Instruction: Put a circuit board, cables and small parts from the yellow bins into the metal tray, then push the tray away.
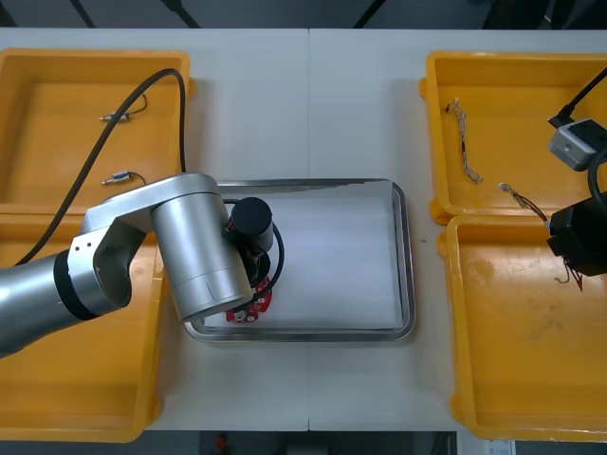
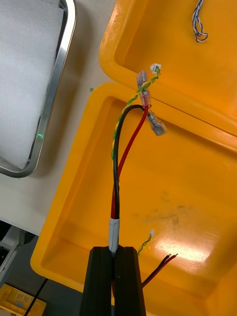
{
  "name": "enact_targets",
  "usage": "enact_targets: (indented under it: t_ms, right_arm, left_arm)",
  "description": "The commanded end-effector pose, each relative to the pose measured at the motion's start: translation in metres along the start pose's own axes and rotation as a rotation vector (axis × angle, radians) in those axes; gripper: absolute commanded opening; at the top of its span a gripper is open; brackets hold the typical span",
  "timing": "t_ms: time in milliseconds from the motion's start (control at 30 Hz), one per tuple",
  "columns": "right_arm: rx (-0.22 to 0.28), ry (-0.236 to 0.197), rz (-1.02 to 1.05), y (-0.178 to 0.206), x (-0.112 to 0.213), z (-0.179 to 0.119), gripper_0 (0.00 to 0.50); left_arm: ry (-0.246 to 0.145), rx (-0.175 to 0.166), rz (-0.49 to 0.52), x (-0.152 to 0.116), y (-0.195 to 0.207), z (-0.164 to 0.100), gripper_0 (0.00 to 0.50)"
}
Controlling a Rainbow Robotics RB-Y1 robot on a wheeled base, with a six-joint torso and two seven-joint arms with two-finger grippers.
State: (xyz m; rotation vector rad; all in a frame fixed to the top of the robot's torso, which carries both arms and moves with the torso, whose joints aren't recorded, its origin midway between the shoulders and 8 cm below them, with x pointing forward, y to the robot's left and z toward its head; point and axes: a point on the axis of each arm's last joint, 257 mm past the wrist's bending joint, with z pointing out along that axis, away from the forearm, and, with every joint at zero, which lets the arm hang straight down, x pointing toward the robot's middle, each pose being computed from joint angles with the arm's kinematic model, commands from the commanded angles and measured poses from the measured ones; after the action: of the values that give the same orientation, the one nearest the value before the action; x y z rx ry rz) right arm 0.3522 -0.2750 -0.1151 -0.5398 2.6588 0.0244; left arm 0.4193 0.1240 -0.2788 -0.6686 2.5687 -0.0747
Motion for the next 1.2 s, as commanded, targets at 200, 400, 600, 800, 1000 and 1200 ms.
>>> enact_targets:
  t_ms: [200,400,600,800,1000,1200]
  right_arm:
    - [0.048,-0.019,-0.068,-0.006,-0.006,-0.012,0.000]
    - [0.048,-0.019,-0.068,-0.006,-0.006,-0.012,0.000]
    - [0.048,-0.019,-0.068,-0.006,-0.006,-0.012,0.000]
    - [0.048,-0.019,-0.068,-0.006,-0.006,-0.012,0.000]
    - [0.034,0.014,-0.071,-0.003,0.002,-0.003,0.000]
    - [0.039,0.035,-0.088,0.000,0.005,-0.001,0.000]
  left_arm:
    - [-0.036,0.078,-0.021,-0.032,-0.028,-0.034,0.357]
    - [-0.025,0.093,-0.059,-0.058,-0.029,-0.075,0.392]
    - [-0.013,0.089,-0.076,-0.092,-0.011,-0.118,0.500]
    - [0.017,0.111,-0.050,-0.122,0.008,-0.150,0.500]
    - [0.045,0.109,-0.060,-0.155,0.039,-0.169,0.500]
    - [0.054,0.106,-0.084,-0.190,0.068,-0.174,0.500]
